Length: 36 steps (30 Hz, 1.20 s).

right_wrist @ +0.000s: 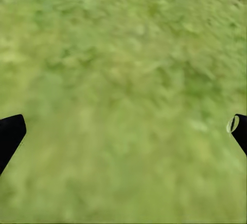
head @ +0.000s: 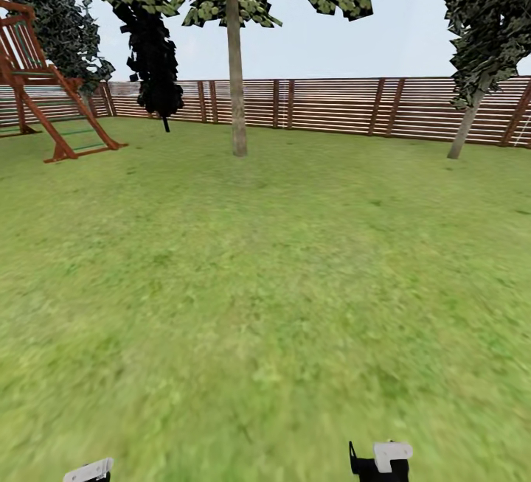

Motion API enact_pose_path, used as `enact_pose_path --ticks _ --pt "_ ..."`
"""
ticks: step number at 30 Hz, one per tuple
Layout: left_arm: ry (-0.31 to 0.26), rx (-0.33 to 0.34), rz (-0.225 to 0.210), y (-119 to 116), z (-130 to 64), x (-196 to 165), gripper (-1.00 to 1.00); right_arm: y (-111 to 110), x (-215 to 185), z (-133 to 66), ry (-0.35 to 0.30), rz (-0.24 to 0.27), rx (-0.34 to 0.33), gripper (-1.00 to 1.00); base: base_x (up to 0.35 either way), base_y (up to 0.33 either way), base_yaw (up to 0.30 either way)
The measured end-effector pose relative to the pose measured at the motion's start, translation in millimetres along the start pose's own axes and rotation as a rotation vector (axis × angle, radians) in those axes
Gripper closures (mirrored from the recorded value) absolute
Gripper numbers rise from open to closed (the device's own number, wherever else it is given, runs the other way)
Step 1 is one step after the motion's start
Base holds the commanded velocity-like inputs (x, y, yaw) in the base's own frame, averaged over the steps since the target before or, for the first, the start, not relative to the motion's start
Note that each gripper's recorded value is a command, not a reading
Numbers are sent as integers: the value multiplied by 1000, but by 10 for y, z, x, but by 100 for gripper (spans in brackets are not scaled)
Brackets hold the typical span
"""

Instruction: In the garden, pick up the pesticide atomizer on the floor and spray pesticide onto both trees until each tree trunk is fully covered.

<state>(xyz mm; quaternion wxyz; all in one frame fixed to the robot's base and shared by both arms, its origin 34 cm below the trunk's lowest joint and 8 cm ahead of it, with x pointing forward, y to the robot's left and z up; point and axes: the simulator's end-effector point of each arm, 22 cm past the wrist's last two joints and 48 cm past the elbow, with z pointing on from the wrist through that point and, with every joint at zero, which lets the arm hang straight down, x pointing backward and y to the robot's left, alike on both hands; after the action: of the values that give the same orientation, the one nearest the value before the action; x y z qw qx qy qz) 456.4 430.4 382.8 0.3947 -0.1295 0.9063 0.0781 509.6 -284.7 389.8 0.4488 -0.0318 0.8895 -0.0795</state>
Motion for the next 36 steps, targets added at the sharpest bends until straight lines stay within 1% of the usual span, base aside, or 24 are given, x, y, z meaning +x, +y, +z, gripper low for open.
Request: enact_pose_path --ticks 36 --pt "0 0 0 -2 0 1 100 1 0 0 0 0 0 -100 339 77 0"
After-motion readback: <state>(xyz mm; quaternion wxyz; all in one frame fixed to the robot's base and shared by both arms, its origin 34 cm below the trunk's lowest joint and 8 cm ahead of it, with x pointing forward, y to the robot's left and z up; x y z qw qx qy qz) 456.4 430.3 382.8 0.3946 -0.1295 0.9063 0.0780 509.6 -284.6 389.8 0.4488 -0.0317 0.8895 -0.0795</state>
